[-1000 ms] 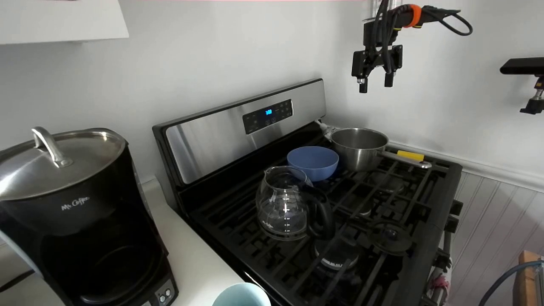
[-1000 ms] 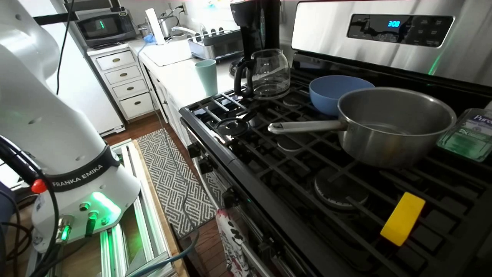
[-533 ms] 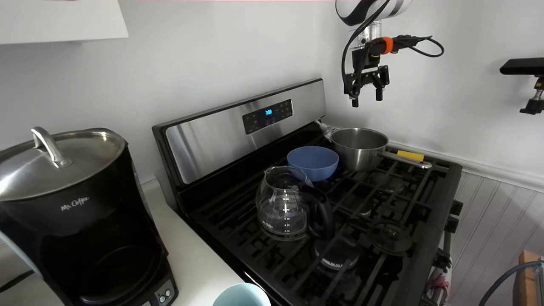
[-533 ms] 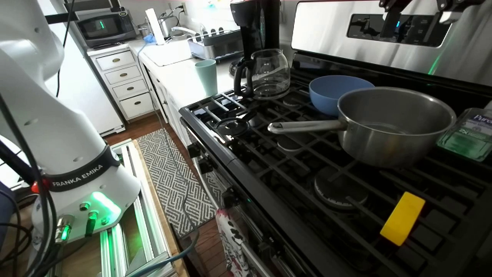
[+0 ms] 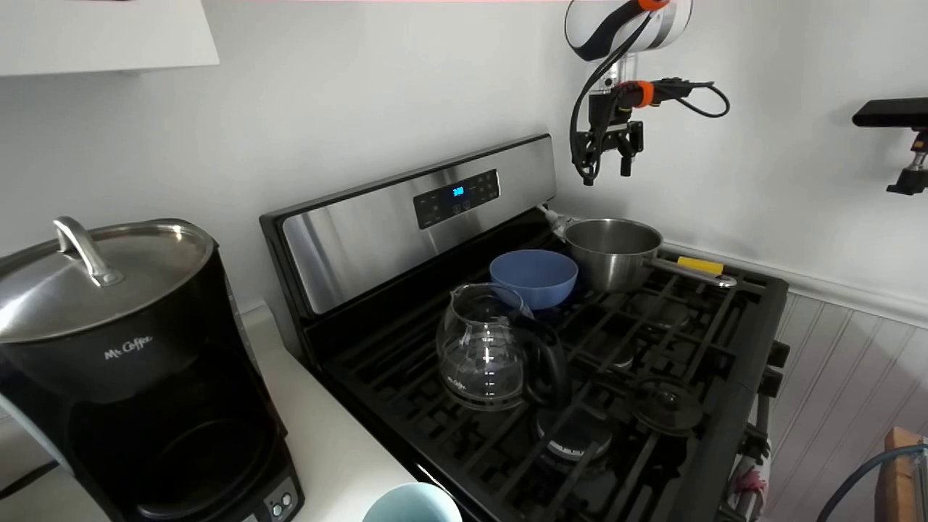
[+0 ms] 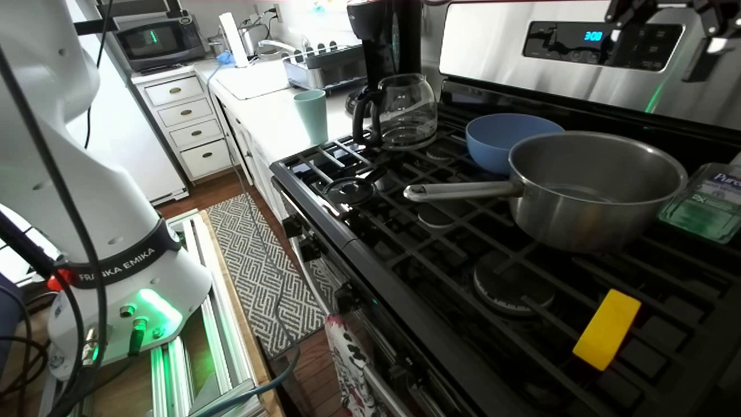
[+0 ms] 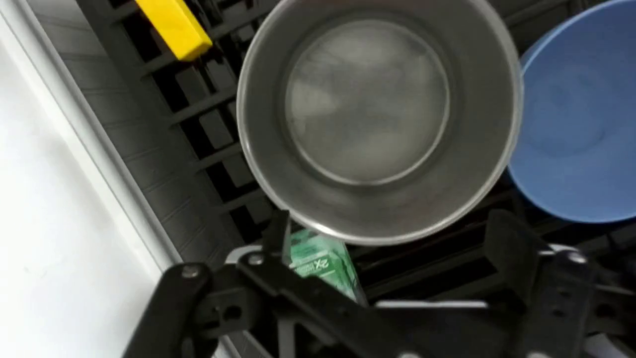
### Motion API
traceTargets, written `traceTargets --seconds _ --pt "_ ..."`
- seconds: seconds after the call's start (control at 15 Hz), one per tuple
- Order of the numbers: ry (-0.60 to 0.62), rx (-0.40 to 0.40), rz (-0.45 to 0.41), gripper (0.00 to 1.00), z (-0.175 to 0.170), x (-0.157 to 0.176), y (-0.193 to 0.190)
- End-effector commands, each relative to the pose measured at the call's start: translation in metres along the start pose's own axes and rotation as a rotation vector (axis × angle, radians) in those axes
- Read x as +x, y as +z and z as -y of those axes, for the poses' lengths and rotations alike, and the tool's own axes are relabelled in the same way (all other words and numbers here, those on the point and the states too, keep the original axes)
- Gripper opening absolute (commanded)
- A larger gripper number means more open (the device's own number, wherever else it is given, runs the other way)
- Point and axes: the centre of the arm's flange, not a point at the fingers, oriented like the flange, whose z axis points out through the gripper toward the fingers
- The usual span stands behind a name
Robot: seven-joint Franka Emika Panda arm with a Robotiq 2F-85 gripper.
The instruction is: Put the pump bottle on top of the stove
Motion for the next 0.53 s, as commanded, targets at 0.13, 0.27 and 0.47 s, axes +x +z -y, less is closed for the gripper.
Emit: traceTargets --seconds 0.13,0.27,0.47 --pt "-0.009 0.002 -0.173 1.0 -0.011 0.097 0.029" --pt "0.003 -0.02 -0.212 1.0 -0.005 0.118 0.044" --pt "0.013 -0.029 -0.172 1.0 -0.001 0.141 0.068"
